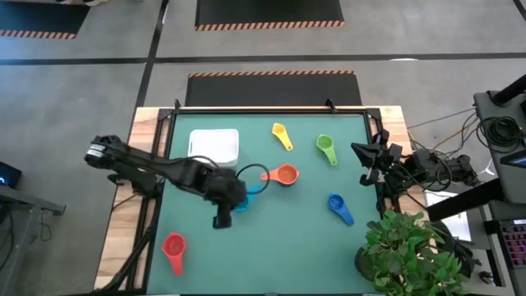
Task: Nest measuring cups in basket
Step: Stack the red measuring cup on top of the orange measuring cup
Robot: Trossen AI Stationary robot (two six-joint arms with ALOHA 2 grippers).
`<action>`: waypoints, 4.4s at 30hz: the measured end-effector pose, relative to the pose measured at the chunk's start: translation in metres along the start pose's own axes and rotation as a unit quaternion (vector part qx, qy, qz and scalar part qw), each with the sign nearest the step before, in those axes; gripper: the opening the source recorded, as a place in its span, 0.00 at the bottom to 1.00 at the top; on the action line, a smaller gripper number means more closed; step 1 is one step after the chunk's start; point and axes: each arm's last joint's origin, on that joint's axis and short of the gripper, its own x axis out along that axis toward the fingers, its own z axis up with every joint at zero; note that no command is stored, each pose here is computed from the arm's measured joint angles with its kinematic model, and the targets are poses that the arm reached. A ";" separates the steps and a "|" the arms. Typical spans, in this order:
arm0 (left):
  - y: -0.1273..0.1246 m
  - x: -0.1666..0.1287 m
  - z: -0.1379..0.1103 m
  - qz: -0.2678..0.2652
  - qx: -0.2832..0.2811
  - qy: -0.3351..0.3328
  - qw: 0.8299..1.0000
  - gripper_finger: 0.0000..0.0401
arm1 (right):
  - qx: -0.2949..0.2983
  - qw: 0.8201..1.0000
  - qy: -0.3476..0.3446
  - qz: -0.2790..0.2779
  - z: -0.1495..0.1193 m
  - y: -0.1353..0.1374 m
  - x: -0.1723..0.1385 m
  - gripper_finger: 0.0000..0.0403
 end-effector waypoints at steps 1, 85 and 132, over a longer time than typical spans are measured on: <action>-0.002 0.003 -0.004 -0.001 -0.014 0.008 1.000 0.00 | 0.000 1.000 -0.001 0.000 0.000 0.000 0.000 0.02; -0.118 0.071 -0.165 0.219 -0.455 0.180 0.844 0.02 | -0.048 0.998 -0.032 -0.007 0.007 -0.001 0.000 0.02; 0.051 0.026 0.061 0.129 -0.017 -0.025 0.991 0.00 | -0.001 1.000 -0.029 -0.003 0.006 -0.001 0.000 0.02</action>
